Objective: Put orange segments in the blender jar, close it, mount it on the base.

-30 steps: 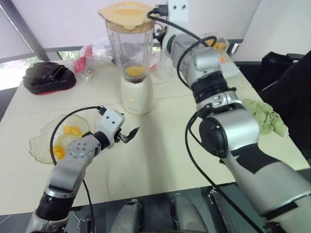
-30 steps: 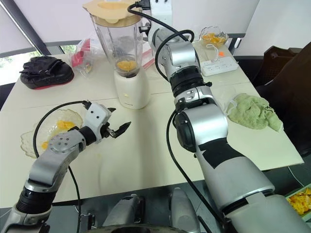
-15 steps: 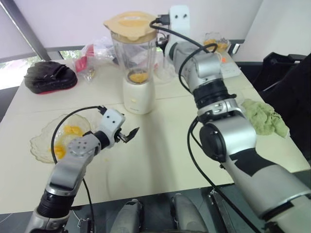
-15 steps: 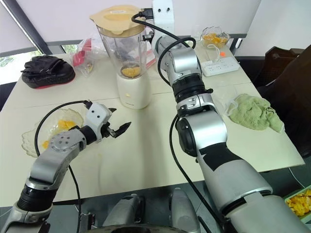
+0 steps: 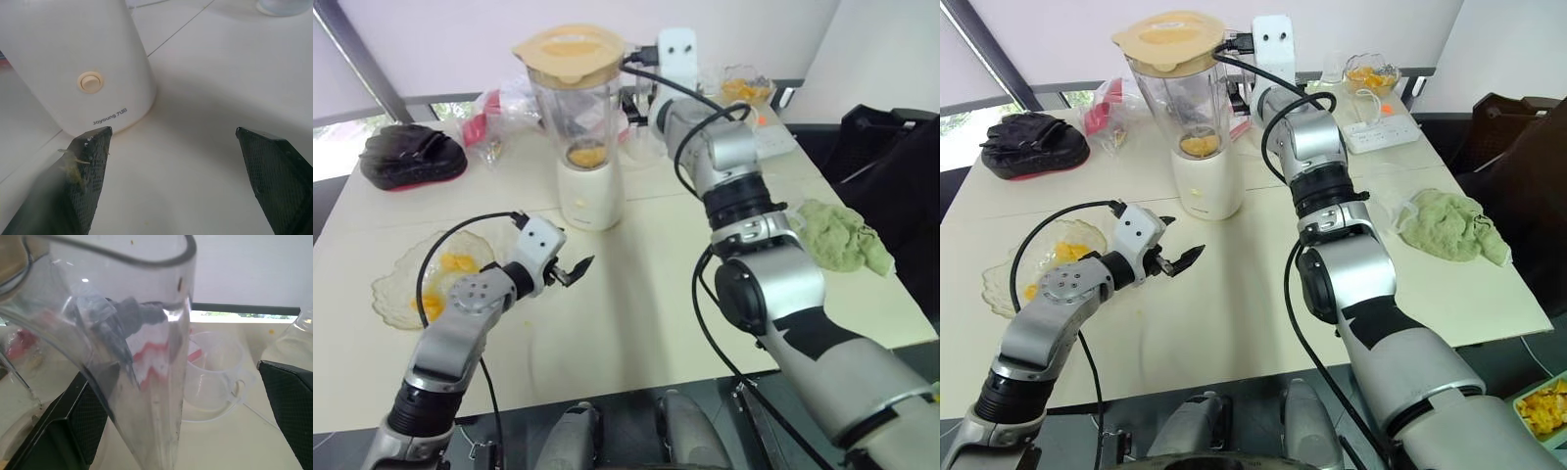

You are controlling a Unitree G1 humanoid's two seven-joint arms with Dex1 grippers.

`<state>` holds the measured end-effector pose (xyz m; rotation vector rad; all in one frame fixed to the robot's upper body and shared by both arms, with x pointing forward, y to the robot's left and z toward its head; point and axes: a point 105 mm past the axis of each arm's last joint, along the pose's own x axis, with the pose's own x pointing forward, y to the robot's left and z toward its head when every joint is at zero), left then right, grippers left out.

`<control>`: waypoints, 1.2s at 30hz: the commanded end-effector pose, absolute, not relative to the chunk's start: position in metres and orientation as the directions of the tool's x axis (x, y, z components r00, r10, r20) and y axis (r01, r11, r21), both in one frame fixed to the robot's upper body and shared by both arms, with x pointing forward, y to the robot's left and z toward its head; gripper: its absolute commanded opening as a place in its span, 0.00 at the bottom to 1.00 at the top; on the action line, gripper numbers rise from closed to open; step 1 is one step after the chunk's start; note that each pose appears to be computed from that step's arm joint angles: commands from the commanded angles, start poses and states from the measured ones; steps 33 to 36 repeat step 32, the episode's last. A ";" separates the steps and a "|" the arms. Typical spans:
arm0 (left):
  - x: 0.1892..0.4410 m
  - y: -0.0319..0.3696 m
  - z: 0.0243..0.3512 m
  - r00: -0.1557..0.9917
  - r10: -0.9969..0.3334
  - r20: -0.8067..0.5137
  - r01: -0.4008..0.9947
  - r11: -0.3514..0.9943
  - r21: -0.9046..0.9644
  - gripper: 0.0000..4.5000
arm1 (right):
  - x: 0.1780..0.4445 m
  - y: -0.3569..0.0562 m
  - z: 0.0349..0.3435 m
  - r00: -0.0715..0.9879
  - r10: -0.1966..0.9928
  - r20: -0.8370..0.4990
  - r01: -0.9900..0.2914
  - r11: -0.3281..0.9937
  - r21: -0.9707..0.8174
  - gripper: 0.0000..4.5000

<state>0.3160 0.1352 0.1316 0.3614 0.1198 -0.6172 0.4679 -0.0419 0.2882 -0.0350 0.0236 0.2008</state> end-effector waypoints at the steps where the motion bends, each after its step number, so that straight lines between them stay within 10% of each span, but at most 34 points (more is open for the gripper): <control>1: 0.317 0.131 0.141 0.810 -0.557 -0.185 0.585 0.741 0.329 0.94 | 0.462 -0.038 0.307 0.975 0.218 0.054 -0.214 0.975 -0.061 0.99; 18: 0.313 0.146 0.167 0.799 -0.582 -0.151 0.601 0.769 0.218 0.94 | 0.390 -0.075 0.217 0.813 0.577 -0.075 -0.582 0.804 -0.119 0.99; 27: 0.305 0.160 0.196 0.758 -0.638 -0.133 0.652 0.736 0.183 0.94 | 0.326 -0.104 0.259 0.508 0.861 -0.019 -0.838 0.489 -0.241 0.99; 36: 0.294 0.164 0.204 0.734 -0.663 -0.148 0.678 0.710 0.189 0.94 | 0.309 -0.119 0.256 0.454 0.887 -0.083 -0.873 0.425 -0.239 0.99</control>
